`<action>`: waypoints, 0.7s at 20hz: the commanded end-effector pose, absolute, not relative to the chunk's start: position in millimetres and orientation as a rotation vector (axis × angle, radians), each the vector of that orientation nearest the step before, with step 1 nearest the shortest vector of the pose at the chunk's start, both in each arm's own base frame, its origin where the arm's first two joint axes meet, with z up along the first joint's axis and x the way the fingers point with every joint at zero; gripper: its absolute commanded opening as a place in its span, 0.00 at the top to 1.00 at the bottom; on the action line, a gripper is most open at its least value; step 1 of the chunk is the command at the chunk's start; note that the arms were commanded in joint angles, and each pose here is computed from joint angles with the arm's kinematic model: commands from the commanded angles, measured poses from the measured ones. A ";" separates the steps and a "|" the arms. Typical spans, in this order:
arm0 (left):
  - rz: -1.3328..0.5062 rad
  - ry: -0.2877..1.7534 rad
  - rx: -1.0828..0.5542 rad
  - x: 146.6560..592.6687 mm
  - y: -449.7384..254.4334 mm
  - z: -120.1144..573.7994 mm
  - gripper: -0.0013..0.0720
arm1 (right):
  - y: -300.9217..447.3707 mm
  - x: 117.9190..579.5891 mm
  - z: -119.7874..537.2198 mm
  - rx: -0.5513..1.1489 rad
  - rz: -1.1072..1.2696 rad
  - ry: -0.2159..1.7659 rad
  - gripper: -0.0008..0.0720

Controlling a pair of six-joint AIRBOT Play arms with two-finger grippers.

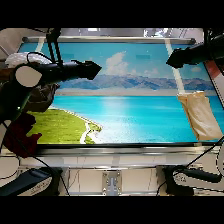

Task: Fold the shirts.

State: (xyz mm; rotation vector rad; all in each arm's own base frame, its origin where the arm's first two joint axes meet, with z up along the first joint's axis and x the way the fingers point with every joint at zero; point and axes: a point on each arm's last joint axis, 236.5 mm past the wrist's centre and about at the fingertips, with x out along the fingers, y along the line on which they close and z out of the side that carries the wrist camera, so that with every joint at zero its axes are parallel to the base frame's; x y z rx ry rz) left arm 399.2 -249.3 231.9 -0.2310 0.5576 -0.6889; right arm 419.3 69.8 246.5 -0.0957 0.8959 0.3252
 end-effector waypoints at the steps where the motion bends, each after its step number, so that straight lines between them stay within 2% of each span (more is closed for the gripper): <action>1: -0.688 0.556 -0.231 399.3 -248.9 232.5 0.22 | 65.7 424.3 248.4 -0.194 0.348 0.863 0.34; 3: -0.688 0.556 -0.231 399.3 -248.9 232.4 0.22 | 59.4 436.5 256.9 -0.307 0.355 0.790 0.34; 6: -0.644 0.519 -0.173 409.5 -238.5 232.8 0.23 | 61.6 442.4 262.9 -0.302 0.355 0.754 0.34; 7: -0.619 0.499 -0.135 415.0 -232.2 232.5 0.35 | 64.9 445.9 266.9 -0.293 0.361 0.729 0.34; 9: -0.523 0.443 0.017 433.2 -204.0 231.3 0.79 | 71.7 450.7 274.4 -0.275 0.376 0.688 0.34; 10: -0.474 0.435 0.089 440.5 -186.9 228.5 0.83 | 72.3 453.3 277.6 -0.272 0.374 0.671 0.34; 11: -0.419 0.432 0.162 447.9 -166.9 225.6 0.80 | 74.7 455.9 281.5 -0.264 0.378 0.650 0.34; 12: -0.335 0.431 0.250 457.5 -136.5 223.7 0.63 | 75.1 458.0 284.2 -0.261 0.375 0.635 0.34; 13: -0.216 0.451 0.265 466.0 -98.1 221.3 0.42 | 75.3 460.1 286.8 -0.260 0.373 0.621 0.34; 14: -0.051 0.497 0.238 469.7 -45.1 215.9 0.36 | 75.2 460.6 287.4 -0.259 0.372 0.618 0.34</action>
